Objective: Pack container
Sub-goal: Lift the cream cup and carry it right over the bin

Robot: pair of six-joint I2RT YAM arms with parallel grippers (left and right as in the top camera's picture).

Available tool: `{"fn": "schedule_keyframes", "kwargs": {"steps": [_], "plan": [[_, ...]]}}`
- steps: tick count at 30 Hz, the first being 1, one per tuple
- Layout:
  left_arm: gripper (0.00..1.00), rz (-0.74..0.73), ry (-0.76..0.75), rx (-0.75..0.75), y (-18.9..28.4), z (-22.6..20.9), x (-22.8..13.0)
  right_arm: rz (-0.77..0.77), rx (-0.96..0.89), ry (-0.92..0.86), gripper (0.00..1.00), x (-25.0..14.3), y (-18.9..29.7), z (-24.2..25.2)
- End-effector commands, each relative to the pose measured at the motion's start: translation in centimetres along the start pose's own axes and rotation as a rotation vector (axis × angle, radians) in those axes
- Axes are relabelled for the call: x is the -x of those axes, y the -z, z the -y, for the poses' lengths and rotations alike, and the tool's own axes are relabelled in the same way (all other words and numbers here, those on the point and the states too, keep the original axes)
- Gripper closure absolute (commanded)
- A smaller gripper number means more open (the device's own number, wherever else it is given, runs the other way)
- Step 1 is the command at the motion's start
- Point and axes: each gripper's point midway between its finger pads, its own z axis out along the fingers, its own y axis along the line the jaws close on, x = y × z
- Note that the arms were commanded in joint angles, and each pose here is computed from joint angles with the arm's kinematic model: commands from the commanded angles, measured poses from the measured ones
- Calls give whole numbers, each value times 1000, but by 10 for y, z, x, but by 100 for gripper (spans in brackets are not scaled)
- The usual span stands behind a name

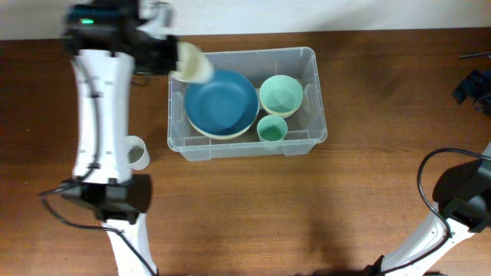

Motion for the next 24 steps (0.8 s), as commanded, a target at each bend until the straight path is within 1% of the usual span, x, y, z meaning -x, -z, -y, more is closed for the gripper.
{"fn": "schedule_keyframes", "kwargs": {"steps": [1,6,12,18,24], "plan": [[99,-27,-168,-59,-4,41,-10,9,-13,-9,1,1,2,1],[99,-101,-280,-95,-18,90,-32,9,-13,-9,1,1,2,1],[99,-167,-357,-102,-47,122,-47,10,-13,-9,1,1,2,2],[99,-271,-393,-110,-90,140,-65,10,-13,-9,1,1,2,2],[99,-333,-390,-100,-123,137,-73,10,-13,-9,1,1,2,2]]}}
